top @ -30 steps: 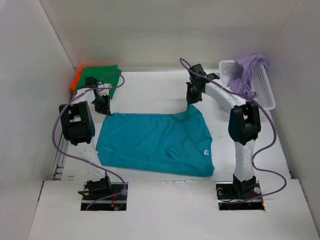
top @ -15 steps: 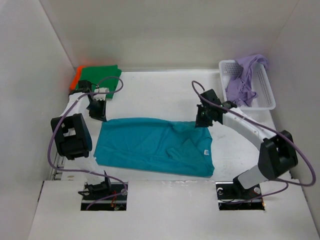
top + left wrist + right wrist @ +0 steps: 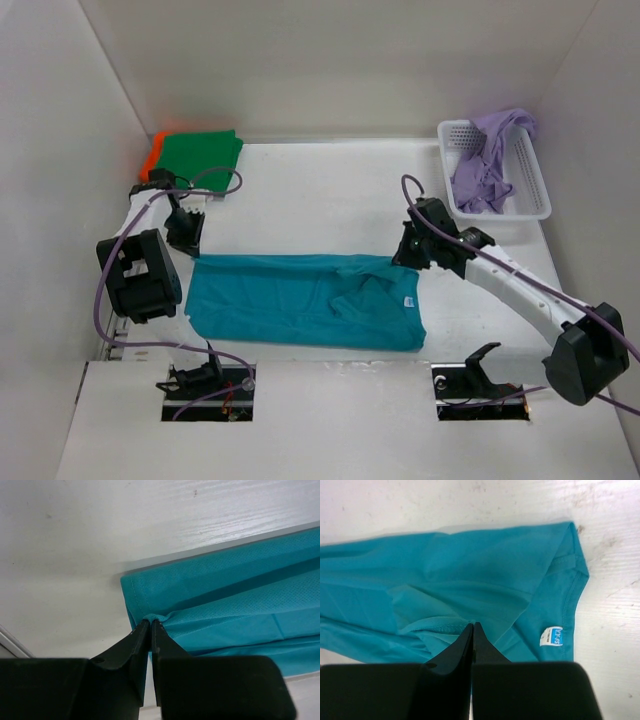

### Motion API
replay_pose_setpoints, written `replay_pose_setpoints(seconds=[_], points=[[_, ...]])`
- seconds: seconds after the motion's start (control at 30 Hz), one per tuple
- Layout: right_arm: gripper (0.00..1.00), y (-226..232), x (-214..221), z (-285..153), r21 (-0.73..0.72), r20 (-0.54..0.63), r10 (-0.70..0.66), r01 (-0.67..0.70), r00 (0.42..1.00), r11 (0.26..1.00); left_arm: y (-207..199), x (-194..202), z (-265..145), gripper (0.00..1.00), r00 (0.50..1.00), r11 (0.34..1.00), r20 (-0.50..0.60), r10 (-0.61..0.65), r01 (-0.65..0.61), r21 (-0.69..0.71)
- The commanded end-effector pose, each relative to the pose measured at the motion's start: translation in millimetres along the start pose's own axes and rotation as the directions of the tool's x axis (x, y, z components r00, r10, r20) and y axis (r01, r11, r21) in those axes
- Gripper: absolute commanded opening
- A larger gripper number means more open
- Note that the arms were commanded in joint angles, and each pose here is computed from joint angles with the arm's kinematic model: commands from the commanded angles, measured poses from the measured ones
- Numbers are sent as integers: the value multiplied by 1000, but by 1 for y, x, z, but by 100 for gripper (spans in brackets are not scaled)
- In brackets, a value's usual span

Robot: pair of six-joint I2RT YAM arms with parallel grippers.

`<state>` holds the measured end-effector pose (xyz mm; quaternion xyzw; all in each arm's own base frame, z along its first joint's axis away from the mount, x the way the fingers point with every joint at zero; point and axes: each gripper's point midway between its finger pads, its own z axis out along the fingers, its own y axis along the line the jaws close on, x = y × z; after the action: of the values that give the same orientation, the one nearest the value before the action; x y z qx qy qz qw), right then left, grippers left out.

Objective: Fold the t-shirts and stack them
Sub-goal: Fold the other side of the tshirt into a rectangle

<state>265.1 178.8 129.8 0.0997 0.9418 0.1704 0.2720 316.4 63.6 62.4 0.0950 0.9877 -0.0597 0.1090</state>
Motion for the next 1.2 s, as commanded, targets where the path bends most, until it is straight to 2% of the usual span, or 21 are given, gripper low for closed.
replay_pose_setpoints(seconds=[0.0,0.27,0.4,0.47,0.57,0.7,0.83,0.93,1.03,1.1,1.17], points=[[0,5,11,0,-21,11,26,-26,1000,999,1,7,-9,6,998,997,-13,66,-66,-32],[0,-2,52,16,-9,-57,49,-50,997,999,5,21,-2,8,994,994,-58,89,-93,-59],[2,-9,64,23,9,-80,54,-54,995,999,7,26,2,13,989,988,-86,121,-128,-81],[6,-12,70,26,15,-89,57,-56,994,998,9,26,1,22,987,985,-85,133,-141,-103],[10,-17,76,28,27,-100,66,-63,993,998,12,20,-6,41,986,976,-63,152,-160,-147],[4,-14,76,31,16,-97,71,-70,993,997,13,-23,-50,51,965,938,117,233,-191,-290],[4,-5,69,37,-9,-85,77,-78,993,997,-12,-69,-104,60,870,861,279,407,-263,-435],[4,4,62,42,-32,-76,71,-74,995,997,-57,-93,-124,63,759,791,330,561,-375,-483],[2,6,45,50,-45,-44,83,-85,996,995,-129,-104,-121,63,616,714,370,695,-536,-450],[1,3,27,59,-47,-22,108,-109,994,993,-199,-96,-104,62,501,629,388,773,-688,-363],[1,-2,14,67,-49,-9,140,-140,990,989,-251,-83,-88,58,423,552,407,809,-784,-282]])
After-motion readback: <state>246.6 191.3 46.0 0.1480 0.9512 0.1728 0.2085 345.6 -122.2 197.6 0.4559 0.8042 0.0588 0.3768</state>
